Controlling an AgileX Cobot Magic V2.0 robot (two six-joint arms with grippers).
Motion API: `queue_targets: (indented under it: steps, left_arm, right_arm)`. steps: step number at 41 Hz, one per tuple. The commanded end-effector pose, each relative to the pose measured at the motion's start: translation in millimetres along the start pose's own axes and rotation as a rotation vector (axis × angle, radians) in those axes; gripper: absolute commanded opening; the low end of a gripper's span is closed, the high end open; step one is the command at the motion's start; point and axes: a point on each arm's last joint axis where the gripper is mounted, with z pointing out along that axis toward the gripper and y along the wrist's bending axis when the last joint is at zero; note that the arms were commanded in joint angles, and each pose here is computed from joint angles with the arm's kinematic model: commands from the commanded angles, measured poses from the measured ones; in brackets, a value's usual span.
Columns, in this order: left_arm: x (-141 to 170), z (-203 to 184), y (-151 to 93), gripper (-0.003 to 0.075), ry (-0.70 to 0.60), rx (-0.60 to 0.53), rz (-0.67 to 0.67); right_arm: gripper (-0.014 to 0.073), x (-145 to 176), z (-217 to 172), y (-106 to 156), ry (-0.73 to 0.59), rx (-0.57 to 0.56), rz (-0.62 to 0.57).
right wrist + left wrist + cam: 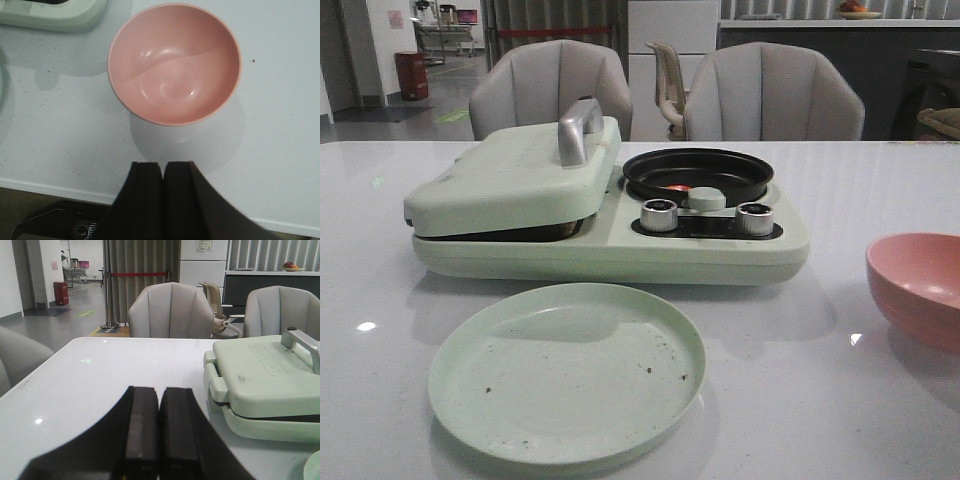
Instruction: Make breakfast with bread and shrimp
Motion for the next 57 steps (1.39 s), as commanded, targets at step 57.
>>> queue_targets:
  steps: [57]
  left_arm:
    - [-8, -2, 0, 0.0101, -0.111, 0.007, 0.000]
  right_arm:
    - [0.0036, 67, -44, -3, -0.918, -0.001, -0.048]
